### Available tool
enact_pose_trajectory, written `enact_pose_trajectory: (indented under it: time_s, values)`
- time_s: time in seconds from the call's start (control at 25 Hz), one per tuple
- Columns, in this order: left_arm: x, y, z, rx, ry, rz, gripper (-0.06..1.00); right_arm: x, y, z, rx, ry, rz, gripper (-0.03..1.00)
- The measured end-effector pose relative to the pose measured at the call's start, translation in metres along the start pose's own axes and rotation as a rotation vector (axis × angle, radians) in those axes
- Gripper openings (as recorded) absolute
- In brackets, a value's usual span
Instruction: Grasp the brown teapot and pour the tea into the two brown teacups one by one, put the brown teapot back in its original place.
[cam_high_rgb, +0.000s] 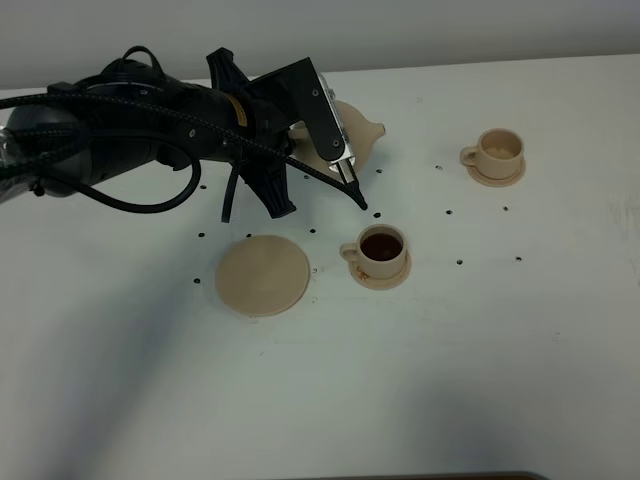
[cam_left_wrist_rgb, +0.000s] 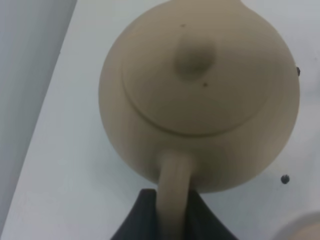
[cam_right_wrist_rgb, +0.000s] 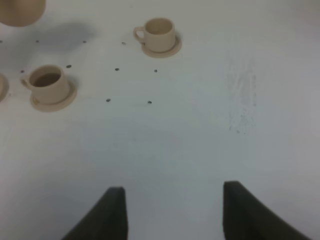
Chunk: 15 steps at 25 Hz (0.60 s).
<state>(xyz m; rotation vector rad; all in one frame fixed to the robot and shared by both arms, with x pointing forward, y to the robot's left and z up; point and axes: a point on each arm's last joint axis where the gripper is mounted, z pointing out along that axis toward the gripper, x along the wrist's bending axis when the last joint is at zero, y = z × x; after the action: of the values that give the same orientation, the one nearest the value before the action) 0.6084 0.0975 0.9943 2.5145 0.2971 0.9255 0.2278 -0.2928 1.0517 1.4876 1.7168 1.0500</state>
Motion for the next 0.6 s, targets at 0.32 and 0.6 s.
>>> enact_pose_trajectory:
  time_s: [0.32, 0.6]
  values:
    - [0.0, 0.019, 0.033, 0.008, -0.029, 0.076, 0.13, 0.0, 0.0, 0.0, 0.0, 0.0, 0.0, 0.42]
    - [-0.001, 0.047, 0.059, -0.023, -0.035, 0.104, 0.13, 0.0, 0.0, 0.0, 0.0, 0.0, 0.0, 0.42]
